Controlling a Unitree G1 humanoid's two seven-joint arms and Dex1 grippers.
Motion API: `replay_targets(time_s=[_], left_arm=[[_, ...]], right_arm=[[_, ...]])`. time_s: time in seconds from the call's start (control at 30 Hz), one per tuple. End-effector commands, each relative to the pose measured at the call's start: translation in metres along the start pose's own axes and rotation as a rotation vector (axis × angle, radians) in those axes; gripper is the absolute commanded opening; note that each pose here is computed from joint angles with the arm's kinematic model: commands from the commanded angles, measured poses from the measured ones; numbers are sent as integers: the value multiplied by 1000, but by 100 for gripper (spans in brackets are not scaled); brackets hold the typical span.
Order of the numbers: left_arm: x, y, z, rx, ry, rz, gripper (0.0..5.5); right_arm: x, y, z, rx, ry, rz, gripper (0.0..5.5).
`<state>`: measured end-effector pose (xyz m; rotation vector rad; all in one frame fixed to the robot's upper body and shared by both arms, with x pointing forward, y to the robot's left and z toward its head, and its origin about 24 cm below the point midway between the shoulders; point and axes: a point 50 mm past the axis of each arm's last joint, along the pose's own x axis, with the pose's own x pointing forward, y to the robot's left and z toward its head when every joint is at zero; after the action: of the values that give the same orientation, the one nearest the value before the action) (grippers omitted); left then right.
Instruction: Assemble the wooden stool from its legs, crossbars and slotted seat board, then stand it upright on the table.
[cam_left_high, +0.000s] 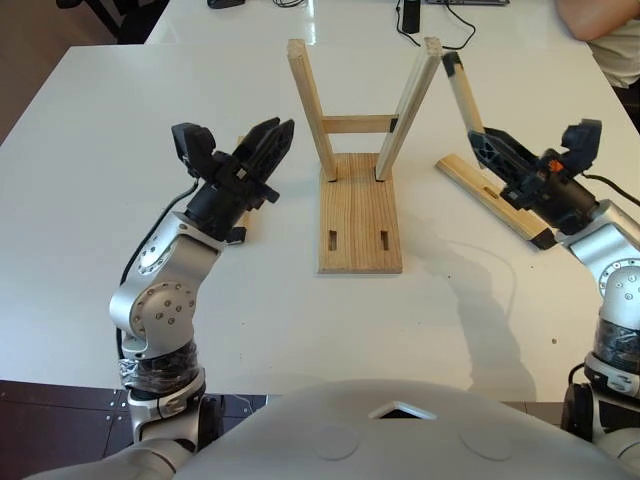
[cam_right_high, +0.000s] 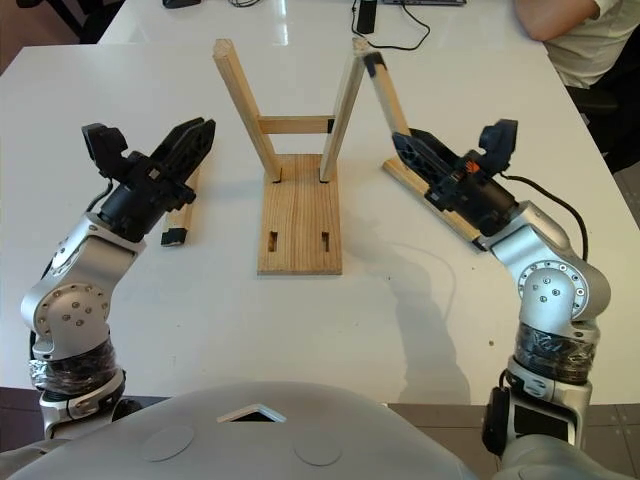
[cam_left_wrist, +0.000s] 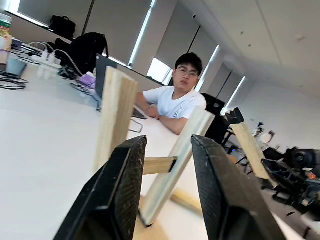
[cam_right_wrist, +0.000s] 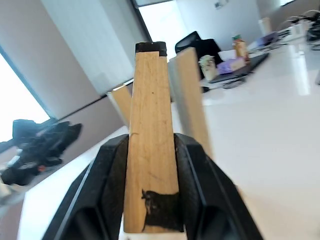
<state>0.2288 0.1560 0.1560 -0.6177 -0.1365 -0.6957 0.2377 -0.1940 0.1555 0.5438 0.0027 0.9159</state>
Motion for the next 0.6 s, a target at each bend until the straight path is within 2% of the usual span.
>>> replay_targets(time_s=[0.03, 0.1, 0.3, 0.6], left_arm=[[19, -27, 15, -169, -75, -189, 234], [25, -32, 20, -239, -71, -230, 263], [38, -47, 44, -433, -107, -375, 265], [46, -48, 40, -517, 10, -433, 265]], right_arm=[[26, 30, 14, 53, -4, 178, 130], [29, 35, 23, 79, -36, 199, 130], [39, 50, 20, 223, -21, 284, 130], [40, 71, -1, 364, 10, 327, 130]])
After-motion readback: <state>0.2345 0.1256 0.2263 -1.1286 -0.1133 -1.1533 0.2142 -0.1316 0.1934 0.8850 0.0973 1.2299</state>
